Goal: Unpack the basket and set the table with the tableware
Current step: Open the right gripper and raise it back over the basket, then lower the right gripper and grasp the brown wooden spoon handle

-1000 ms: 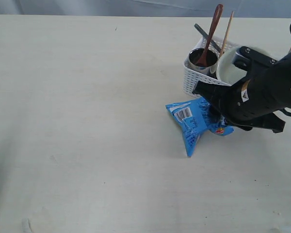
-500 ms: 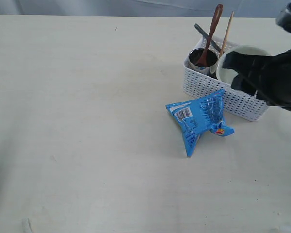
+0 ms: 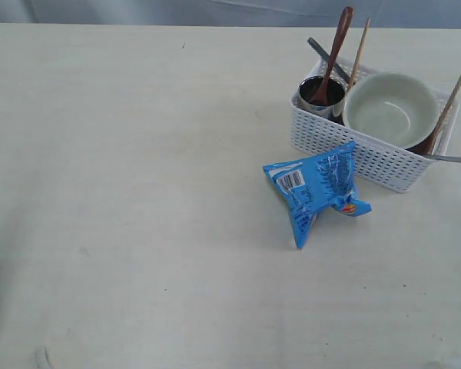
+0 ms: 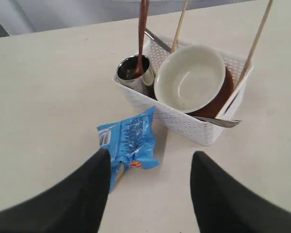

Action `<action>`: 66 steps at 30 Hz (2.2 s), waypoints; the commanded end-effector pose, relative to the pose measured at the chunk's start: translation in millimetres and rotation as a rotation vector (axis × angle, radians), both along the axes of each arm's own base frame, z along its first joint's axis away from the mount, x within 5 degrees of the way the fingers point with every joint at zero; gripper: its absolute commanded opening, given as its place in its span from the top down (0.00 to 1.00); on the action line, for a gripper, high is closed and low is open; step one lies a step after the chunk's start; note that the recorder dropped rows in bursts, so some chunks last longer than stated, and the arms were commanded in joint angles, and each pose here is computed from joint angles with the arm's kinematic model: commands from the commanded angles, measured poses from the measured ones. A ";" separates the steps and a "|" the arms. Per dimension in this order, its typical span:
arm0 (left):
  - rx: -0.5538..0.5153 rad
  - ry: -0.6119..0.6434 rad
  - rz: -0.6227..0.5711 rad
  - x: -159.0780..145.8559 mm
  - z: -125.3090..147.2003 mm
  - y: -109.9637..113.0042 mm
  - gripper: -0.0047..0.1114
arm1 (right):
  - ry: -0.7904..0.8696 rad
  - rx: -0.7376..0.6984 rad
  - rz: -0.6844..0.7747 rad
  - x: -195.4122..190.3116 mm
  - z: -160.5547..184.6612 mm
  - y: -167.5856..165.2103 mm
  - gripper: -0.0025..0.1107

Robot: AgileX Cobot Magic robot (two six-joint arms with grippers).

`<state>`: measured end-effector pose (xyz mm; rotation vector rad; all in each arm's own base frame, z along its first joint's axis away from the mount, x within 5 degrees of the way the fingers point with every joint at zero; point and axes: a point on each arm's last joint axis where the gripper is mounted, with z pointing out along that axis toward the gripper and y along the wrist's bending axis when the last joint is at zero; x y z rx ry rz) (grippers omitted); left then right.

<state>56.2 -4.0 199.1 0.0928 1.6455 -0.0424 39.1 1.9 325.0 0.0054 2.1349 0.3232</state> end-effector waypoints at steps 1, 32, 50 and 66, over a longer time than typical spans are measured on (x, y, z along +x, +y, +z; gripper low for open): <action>-0.008 0.000 0.004 -0.2 -0.9 0.2 0.96 | -0.007 -0.110 -0.074 0.2 -1.7 -11.4 0.54; -0.008 0.000 0.004 -0.2 -0.9 0.2 0.96 | 0.285 -0.684 -0.318 245.9 30.2 -13.8 0.70; -0.008 0.000 0.004 -0.2 -0.9 0.2 0.96 | 0.392 -0.052 0.022 309.0 -51.2 24.8 0.59; -0.008 0.000 0.004 -0.2 -0.9 0.2 0.96 | 0.248 0.033 0.030 342.6 -97.0 107.7 0.39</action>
